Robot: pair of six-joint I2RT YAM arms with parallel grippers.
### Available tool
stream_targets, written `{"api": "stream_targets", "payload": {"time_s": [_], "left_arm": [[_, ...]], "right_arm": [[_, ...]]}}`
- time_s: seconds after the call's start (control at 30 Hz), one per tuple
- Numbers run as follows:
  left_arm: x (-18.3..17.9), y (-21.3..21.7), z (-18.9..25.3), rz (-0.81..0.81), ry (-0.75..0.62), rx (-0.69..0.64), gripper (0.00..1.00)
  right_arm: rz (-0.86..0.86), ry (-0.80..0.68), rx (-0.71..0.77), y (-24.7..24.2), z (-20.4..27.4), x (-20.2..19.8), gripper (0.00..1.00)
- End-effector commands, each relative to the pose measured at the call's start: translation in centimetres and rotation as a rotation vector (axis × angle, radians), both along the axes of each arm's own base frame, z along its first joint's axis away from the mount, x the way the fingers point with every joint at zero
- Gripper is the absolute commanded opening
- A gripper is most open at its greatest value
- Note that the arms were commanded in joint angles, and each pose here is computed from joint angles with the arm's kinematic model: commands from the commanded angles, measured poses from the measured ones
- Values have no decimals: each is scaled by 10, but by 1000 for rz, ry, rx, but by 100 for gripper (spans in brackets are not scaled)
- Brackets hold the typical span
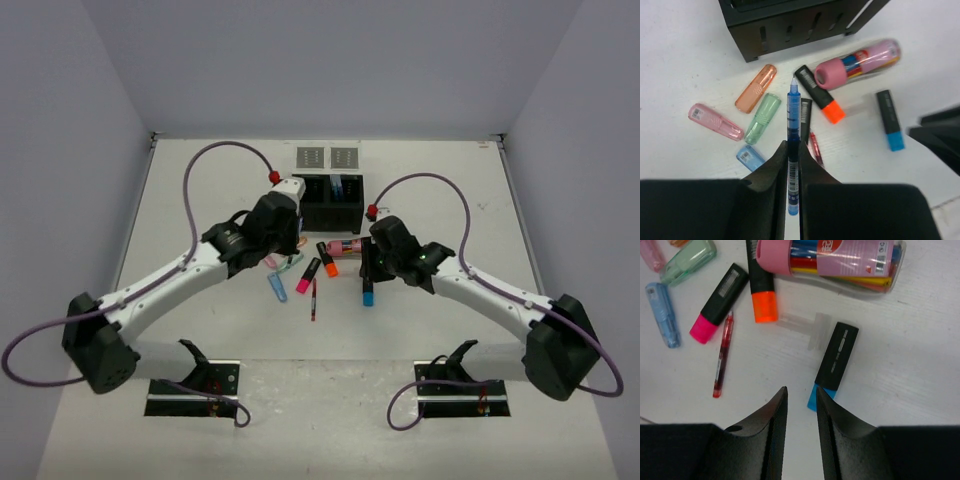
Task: Sort the stationery into containers
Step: Pick up the pen from the center of the board, then pick up the pen cap from the center of the board.
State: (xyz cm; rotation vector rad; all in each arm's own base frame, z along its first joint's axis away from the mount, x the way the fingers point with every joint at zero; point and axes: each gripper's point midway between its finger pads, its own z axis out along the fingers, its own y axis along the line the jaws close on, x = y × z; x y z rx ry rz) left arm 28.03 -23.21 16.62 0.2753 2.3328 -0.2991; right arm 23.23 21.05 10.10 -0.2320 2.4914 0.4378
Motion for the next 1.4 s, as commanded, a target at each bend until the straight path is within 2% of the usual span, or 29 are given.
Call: {"api": "stream_targets", "payload": {"time_s": [0.0,0.13,0.27,0.37,0.5,0.6,1.37], "left_arm": [[-35,8,65,-37,-131,-172,0],[-67,15,93,-149,-203,-293,0],[-89,28,103,-206,-250,-338,0],[-97,38,96,-208,-249,-317,0],[-96,53,78,-157,-247,-276,0],[-98,61,79,-128,-278,-291,0],[-99,54,71,-164,-268,-296,0]], "right_arm": [[-94,9,-28,13,-5,30,31],[-108,40,-54,24,-19,43,31],[-133,73,-116,23,-34,52,29],[-145,73,-138,21,-37,55,28],[-152,88,-189,15,-46,55,27],[-144,103,-202,15,-52,54,26],[-123,166,-262,14,-84,51,24]]}}
